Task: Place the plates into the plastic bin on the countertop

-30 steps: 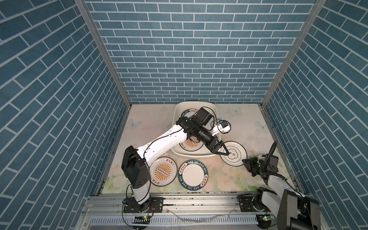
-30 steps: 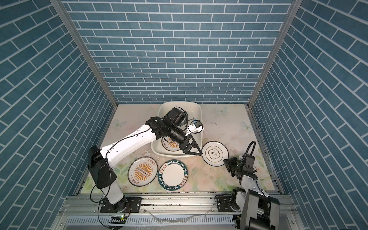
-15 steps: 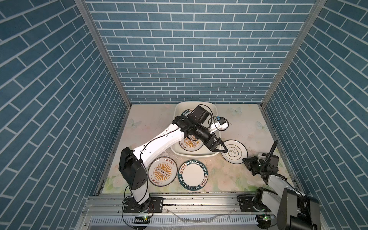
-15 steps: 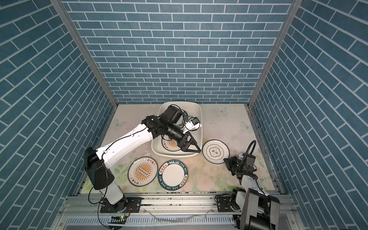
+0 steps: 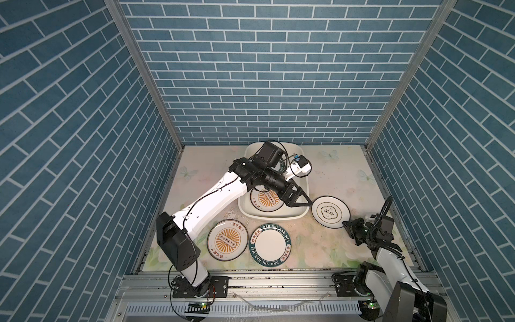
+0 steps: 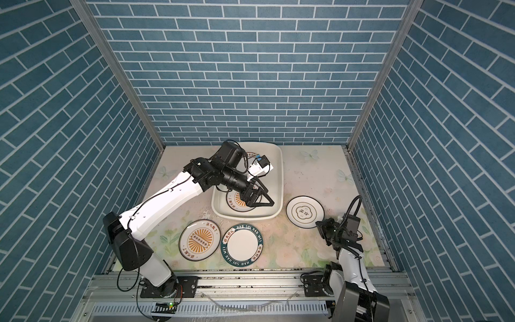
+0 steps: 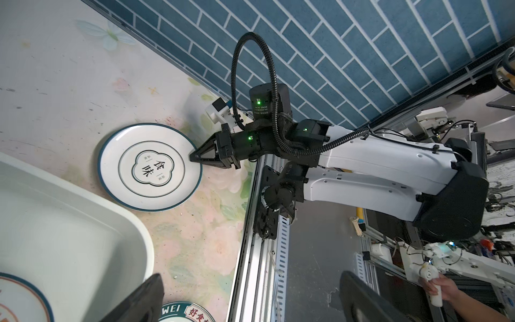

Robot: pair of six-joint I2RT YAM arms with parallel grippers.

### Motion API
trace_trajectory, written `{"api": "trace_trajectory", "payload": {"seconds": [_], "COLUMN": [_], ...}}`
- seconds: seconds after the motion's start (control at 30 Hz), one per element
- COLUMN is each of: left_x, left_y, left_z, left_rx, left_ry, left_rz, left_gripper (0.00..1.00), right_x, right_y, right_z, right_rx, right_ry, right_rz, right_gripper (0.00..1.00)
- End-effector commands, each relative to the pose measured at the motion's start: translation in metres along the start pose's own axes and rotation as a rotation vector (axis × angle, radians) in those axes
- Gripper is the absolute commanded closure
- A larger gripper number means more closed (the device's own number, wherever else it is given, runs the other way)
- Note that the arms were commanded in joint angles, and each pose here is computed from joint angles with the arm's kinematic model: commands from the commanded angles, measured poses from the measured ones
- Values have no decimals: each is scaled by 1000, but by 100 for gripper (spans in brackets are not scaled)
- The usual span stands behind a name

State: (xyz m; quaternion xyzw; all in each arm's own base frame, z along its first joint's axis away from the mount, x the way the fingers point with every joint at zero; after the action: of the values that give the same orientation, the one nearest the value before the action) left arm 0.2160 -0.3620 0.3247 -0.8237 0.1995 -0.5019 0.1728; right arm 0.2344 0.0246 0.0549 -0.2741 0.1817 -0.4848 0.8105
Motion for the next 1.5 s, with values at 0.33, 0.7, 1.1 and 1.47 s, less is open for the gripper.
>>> {"api": "trace_trajectory", "payload": {"seconds": [0.33, 0.7, 1.1, 1.47], "left_x": [6, 2, -3, -10], "left_y": [-60, -109, -133, -145], "left_z": [31, 66, 91, 116], "left_rx": [183, 319, 393, 473], "left_ry": [15, -31, -81, -120], "left_rz": [-96, -176, -228, -224], "left_gripper": [0, 0, 1, 0], "right_x": [25, 36, 51, 22], "right_y": [-38, -75, -84, -46], "right_z": [68, 121, 173, 231], "right_rx": [42, 28, 41, 50], "right_ry": [-114, -226, -290, -438], "right_rz": [-98, -158, -148, -62], "right_gripper": [100, 100, 100, 100]}}
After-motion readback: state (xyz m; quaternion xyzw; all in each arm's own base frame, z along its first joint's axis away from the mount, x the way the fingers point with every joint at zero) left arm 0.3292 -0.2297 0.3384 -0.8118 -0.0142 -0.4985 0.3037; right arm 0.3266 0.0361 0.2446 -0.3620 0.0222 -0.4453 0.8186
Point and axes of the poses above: each gripper's point midway between its finger pads, its own y axis out along the fingers, its own z axis along the line the jaws close on, x = y × z, the point moved 1 cm from there along -y, back along the fingers, and after that the axes turned 8 degrees about y, right-handed, at the moved point
